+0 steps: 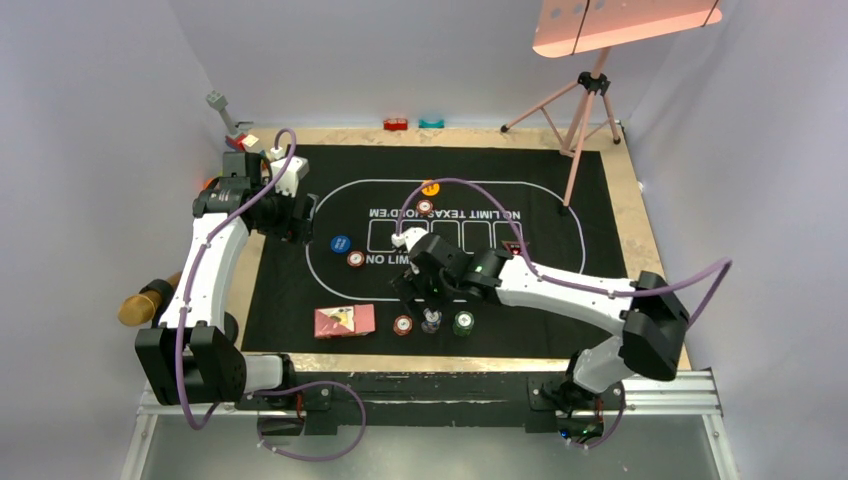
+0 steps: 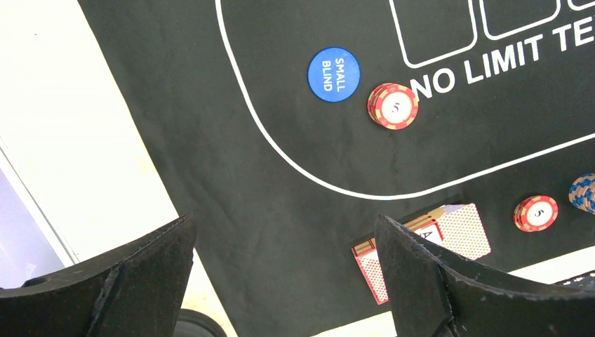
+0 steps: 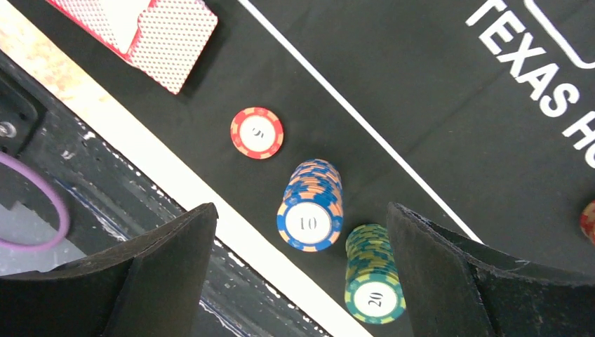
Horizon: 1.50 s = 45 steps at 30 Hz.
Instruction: Distribute texas hold em gaming equipment
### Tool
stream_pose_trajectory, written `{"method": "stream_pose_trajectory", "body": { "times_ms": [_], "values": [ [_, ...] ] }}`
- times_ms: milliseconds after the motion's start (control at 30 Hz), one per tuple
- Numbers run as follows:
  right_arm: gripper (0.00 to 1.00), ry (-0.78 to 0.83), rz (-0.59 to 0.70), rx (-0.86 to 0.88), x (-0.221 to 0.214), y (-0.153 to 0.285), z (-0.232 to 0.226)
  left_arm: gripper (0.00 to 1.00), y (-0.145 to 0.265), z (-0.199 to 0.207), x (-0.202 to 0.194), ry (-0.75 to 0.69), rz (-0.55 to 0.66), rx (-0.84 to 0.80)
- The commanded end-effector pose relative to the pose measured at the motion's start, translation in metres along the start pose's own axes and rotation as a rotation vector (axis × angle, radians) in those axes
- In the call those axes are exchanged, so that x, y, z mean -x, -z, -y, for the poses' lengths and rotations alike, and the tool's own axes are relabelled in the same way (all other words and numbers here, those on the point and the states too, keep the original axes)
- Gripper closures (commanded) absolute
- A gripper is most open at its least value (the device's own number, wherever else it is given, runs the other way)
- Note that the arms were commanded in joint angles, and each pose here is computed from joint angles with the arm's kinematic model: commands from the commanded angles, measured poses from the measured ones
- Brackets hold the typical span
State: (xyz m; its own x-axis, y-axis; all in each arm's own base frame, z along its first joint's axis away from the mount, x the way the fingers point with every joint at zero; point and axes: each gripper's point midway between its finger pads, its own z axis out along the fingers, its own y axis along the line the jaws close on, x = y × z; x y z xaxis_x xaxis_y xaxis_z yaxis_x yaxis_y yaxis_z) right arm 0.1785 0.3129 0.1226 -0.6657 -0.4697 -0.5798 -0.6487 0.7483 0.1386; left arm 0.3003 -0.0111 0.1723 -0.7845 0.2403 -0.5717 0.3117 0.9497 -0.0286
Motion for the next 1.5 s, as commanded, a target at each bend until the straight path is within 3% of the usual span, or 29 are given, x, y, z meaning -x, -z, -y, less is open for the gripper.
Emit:
{"method": "stream_pose_trajectory", "body": {
  "times_ms": [0,233,800,1300,1467],
  "values": [
    [0.06,0.064,-0.012,0.001,0.004,-0.006,-0.011,0.00,0.005,-0.001,0.007,-0.003,0.034,0.003],
    [0.07,0.081,-0.048,-0.033,-0.009,-0.024,-0.005,0.00,0.005,-0.002,0.007,-0.006,0.036,0.008],
    [0.23,0.086,-0.131,-0.017,-0.041,-0.042,-0.003,0.00,0.004,-0.002,0.007,-0.005,0.038,0.007],
    [0.60,0.086,-0.126,-0.024,-0.042,-0.040,-0.001,0.00,0.003,-0.003,0.007,-0.009,0.037,0.012],
    [0.64,0.091,-0.143,-0.031,-0.047,-0.043,0.001,0.00,0.004,-0.003,0.007,-0.011,0.040,0.013]
  ]
}}
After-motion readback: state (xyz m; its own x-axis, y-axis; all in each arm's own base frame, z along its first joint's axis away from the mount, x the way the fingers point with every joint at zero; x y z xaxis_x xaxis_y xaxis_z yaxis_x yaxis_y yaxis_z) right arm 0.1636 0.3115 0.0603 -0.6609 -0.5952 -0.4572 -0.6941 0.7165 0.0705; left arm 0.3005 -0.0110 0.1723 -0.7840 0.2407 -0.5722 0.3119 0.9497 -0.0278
